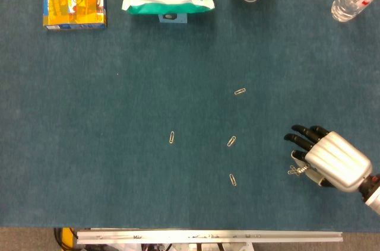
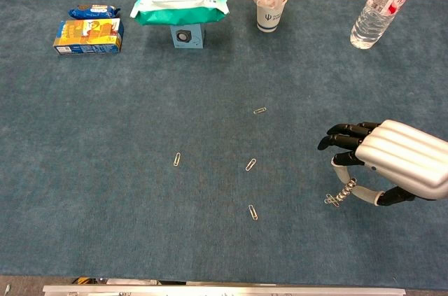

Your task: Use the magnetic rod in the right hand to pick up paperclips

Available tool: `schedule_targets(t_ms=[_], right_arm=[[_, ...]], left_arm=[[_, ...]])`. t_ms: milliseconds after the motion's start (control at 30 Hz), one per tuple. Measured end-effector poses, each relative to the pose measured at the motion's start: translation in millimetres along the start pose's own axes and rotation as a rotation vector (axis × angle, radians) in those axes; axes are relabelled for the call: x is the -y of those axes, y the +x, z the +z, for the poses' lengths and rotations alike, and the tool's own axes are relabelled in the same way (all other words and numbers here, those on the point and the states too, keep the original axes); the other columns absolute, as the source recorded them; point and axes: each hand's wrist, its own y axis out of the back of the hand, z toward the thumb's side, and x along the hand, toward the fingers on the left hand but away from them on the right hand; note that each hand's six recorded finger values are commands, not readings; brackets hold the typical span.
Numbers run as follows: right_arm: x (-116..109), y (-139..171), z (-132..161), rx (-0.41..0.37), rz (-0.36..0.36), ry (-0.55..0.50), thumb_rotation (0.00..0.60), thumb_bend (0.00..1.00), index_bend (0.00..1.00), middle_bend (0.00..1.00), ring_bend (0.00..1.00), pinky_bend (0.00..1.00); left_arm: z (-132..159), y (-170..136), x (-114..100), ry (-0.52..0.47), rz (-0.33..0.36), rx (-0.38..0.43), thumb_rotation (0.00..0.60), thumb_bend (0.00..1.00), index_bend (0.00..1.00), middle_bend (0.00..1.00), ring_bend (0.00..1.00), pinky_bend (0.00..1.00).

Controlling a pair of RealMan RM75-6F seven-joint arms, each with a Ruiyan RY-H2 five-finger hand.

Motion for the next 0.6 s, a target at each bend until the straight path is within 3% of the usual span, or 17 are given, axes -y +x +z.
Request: schedule_targets(t_ms=[600], right_arm=[[5.7,-6.0,-1.2,0.009,0.021,0.009,0.600,0.31,0.56,0.24,0.14,0.30]], left_arm=[[-0.2,-0.3,-0.2,-0.001,-0.001,0.000,0.600,0.05,0.22,0.16,0.14,0.31]])
